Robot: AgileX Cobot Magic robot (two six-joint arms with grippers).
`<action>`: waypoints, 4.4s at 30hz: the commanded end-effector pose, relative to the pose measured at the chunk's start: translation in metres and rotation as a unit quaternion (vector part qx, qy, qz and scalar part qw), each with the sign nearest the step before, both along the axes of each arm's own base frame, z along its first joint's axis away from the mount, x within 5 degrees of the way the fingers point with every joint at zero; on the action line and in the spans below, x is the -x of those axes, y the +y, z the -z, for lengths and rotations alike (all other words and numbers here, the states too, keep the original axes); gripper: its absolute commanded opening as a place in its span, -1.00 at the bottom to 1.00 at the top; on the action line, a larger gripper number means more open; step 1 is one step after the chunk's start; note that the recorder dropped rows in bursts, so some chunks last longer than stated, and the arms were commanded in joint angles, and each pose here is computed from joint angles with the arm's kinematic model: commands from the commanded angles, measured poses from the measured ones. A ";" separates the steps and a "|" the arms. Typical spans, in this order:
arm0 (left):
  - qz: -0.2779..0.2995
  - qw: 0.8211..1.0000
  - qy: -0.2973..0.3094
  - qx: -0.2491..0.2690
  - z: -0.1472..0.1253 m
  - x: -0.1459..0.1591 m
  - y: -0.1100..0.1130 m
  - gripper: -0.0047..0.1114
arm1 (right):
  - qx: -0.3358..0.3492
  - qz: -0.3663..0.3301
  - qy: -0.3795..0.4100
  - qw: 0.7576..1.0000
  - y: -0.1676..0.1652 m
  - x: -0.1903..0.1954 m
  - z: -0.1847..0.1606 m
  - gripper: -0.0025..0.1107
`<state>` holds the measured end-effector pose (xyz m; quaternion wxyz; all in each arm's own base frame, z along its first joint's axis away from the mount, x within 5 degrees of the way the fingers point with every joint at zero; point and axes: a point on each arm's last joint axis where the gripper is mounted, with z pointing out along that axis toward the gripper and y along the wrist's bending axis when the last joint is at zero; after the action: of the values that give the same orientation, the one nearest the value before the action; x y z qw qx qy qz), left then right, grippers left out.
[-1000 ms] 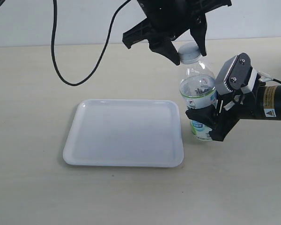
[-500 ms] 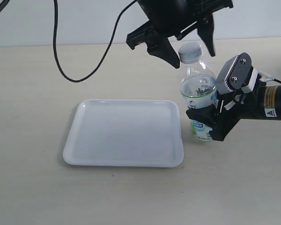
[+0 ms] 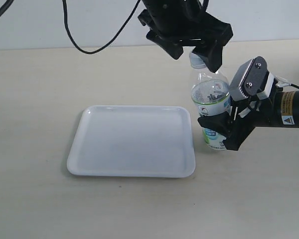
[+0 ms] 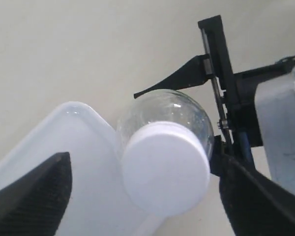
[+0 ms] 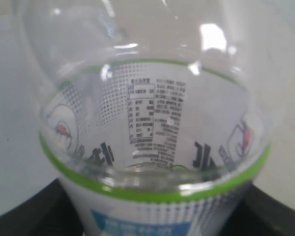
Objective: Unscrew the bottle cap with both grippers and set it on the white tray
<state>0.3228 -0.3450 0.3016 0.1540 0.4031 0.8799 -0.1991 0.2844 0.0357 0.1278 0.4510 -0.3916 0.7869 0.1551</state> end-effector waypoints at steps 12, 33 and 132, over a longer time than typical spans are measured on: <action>0.080 0.996 -0.039 0.017 -0.012 0.006 0.000 0.36 | -0.004 0.004 0.012 1.000 0.000 0.001 0.001 -0.96; 0.079 0.996 -0.025 0.031 -0.012 0.007 -0.002 0.36 | -0.004 0.004 0.012 1.000 0.000 0.001 0.001 -0.96; 0.175 0.980 -0.094 0.007 -0.012 0.003 0.002 0.70 | 0.001 0.002 0.017 1.000 0.000 0.002 -0.002 -0.96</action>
<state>0.3170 -0.3402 0.3219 0.2090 0.5638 0.7763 -0.1894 0.2827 0.0355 0.1292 0.4407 -0.3838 0.7952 0.1613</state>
